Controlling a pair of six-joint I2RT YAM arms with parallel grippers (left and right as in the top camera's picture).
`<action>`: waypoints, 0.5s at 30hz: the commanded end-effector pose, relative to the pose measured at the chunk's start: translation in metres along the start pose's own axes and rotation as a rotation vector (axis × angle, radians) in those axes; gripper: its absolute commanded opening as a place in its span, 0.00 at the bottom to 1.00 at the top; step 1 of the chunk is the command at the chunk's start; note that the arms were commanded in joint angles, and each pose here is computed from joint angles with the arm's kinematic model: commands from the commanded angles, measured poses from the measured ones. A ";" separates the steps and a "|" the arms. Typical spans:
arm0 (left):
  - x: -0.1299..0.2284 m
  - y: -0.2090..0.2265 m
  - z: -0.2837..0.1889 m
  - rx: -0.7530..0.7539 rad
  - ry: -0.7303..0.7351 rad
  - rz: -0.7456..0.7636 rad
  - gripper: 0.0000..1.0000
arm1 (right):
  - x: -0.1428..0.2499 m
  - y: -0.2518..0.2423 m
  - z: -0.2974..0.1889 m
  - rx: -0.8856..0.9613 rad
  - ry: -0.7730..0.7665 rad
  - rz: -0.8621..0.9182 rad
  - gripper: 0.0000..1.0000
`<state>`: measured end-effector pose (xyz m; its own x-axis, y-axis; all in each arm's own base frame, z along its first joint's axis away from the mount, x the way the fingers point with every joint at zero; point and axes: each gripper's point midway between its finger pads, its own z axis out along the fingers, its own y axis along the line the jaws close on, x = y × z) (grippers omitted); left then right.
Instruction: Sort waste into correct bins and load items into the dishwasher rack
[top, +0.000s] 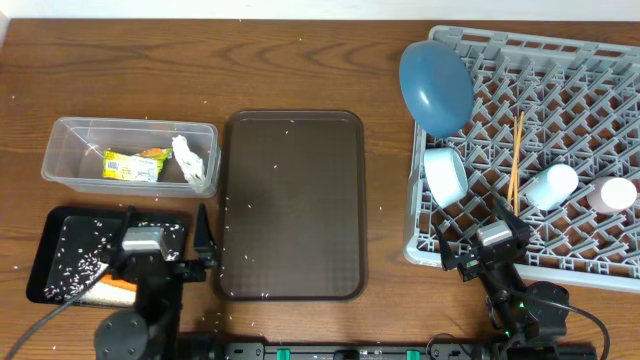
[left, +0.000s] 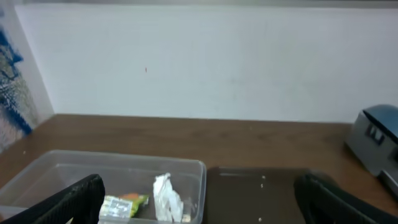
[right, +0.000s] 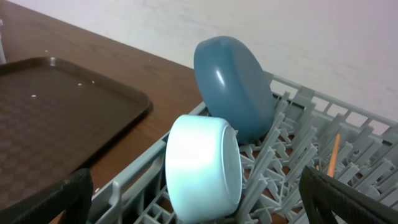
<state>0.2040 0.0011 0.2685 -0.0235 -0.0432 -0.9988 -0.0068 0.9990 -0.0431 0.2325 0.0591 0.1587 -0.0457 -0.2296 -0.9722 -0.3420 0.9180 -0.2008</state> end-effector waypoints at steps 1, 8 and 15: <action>0.021 -0.001 0.008 0.011 0.007 0.006 0.98 | 0.001 -0.001 0.000 0.004 0.000 -0.001 0.99; 0.062 -0.009 0.031 0.054 0.005 0.007 0.98 | 0.001 -0.001 0.000 0.004 0.000 -0.001 0.99; 0.093 -0.009 0.044 0.058 -0.014 0.006 0.98 | 0.001 -0.001 0.000 0.004 0.000 -0.001 0.99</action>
<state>0.2445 -0.0095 0.1815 -0.0132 -0.0427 -0.9990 0.0387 0.9983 -0.0432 0.2325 0.0591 0.1586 -0.0461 -0.2296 -0.9722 -0.3420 0.9180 -0.2006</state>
